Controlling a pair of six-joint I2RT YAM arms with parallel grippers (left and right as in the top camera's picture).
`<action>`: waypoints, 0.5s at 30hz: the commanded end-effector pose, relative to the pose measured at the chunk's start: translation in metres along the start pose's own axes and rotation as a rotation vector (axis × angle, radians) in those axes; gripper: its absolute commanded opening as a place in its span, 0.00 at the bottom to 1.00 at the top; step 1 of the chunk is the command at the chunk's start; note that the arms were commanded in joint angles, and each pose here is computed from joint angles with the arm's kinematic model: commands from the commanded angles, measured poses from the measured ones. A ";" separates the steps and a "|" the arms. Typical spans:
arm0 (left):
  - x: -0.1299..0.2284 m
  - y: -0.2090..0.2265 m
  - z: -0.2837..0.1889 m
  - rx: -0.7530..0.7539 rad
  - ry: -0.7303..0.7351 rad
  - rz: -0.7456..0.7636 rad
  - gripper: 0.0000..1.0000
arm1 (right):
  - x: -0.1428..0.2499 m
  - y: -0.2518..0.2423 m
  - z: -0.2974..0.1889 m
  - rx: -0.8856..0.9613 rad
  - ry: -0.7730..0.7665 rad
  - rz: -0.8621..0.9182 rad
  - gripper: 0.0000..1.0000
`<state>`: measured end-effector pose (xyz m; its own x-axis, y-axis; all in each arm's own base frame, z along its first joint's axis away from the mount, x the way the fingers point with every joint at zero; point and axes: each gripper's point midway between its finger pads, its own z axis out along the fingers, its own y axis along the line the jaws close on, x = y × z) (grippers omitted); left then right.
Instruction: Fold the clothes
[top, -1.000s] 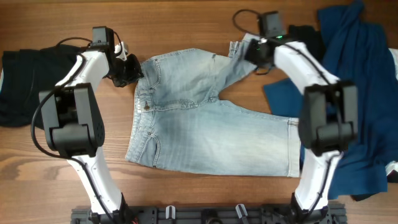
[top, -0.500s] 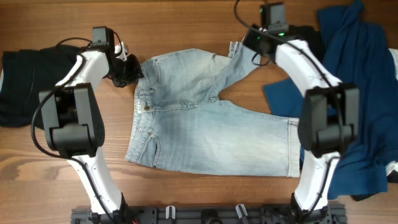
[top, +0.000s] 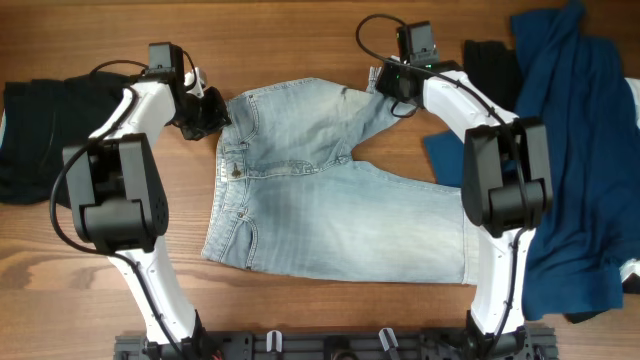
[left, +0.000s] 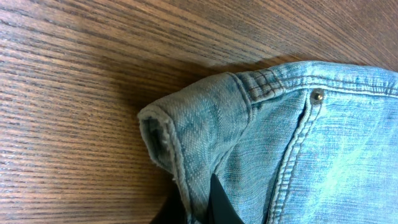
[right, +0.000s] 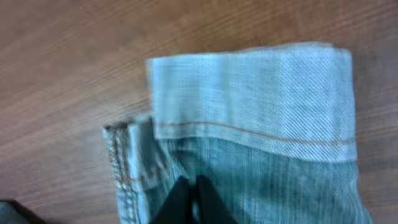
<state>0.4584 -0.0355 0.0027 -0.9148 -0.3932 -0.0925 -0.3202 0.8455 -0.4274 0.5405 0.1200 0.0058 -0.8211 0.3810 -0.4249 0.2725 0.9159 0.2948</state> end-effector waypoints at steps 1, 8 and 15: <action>0.010 0.008 0.012 -0.034 0.038 -0.008 0.04 | 0.005 -0.011 0.004 0.056 0.016 0.000 0.04; 0.010 0.008 0.012 -0.034 0.038 -0.008 0.04 | -0.037 -0.078 -0.114 0.319 -0.091 0.199 0.04; 0.013 0.009 0.012 -0.039 0.051 -0.014 0.04 | 0.046 -0.139 -0.136 0.546 0.239 0.219 0.04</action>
<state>0.4572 -0.0359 0.0026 -0.9156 -0.3928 -0.0865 -0.3223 0.8452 -0.4264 0.4039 -0.0070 0.0689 -0.7907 0.5812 -0.1925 0.6069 0.7855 -0.1212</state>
